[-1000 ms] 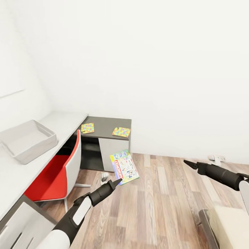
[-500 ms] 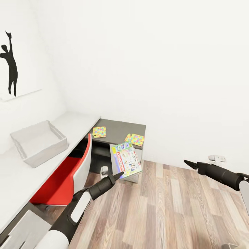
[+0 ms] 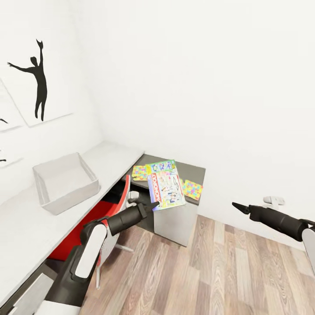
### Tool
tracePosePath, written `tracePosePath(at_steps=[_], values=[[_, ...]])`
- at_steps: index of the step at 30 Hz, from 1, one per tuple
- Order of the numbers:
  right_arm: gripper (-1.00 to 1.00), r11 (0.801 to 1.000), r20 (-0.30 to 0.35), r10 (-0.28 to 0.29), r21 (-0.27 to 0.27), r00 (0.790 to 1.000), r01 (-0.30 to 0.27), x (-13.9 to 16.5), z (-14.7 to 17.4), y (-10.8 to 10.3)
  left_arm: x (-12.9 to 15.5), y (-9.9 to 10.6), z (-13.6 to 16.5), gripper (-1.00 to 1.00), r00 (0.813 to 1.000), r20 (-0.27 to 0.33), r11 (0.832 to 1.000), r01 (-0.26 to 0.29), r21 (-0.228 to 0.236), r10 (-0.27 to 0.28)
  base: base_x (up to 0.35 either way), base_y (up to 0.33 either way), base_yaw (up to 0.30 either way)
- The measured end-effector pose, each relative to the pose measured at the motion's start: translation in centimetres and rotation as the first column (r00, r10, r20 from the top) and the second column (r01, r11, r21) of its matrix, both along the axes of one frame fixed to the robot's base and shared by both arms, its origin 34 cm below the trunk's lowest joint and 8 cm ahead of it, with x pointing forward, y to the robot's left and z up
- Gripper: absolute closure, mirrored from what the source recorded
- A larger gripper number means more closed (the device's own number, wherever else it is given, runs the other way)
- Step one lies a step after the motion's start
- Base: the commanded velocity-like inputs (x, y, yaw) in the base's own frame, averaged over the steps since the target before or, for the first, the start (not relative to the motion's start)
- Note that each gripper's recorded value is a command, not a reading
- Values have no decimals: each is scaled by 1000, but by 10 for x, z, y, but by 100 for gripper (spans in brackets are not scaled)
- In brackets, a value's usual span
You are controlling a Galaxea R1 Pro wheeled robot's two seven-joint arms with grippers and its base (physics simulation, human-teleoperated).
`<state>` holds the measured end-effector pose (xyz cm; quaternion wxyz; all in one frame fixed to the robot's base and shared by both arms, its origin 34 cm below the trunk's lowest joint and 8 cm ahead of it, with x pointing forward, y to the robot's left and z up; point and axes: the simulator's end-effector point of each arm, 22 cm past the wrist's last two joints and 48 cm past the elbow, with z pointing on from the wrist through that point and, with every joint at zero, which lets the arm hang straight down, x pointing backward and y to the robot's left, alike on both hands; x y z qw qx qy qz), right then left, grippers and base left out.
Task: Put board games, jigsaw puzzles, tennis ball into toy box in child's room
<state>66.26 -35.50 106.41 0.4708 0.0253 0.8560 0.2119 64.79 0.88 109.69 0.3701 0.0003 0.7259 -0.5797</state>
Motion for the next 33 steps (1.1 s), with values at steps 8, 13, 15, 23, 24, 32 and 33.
tracePosePath(at_steps=[8,13,15,23,24,32,33], values=[[-100,1000,-1,0,-1,1000,0,0,0,0,-2,3,10,100,1000,-5,1000,-10,-15,10,80,-8,295],[-100,1000,-3,-1,-3,1000,1,0,0,-2,4,7,5,100,999,-29,999,-33,1,33,20,-2,295],[-100,1000,-5,-1,-4,1000,1,0,0,-2,6,8,-7,100,997,-59,998,-50,27,51,9,-1,295],[-100,1000,-8,-2,-4,1000,2,0,0,-4,5,6,-45,100,982,-167,995,-78,61,87,3,0,295],[-100,1000,-8,-2,-5,1000,2,0,0,-4,4,5,-49,100,980,-178,995,-78,62,88,1,0,295],[-100,1000,-7,-3,-5,1000,3,0,1,-4,-2,3,-63,100,972,-219,996,-77,54,88,0,0,295],[-100,1000,-7,-3,-5,1000,3,0,1,-4,-3,3,-64,100,971,-221,996,-78,54,88,0,0,295]])
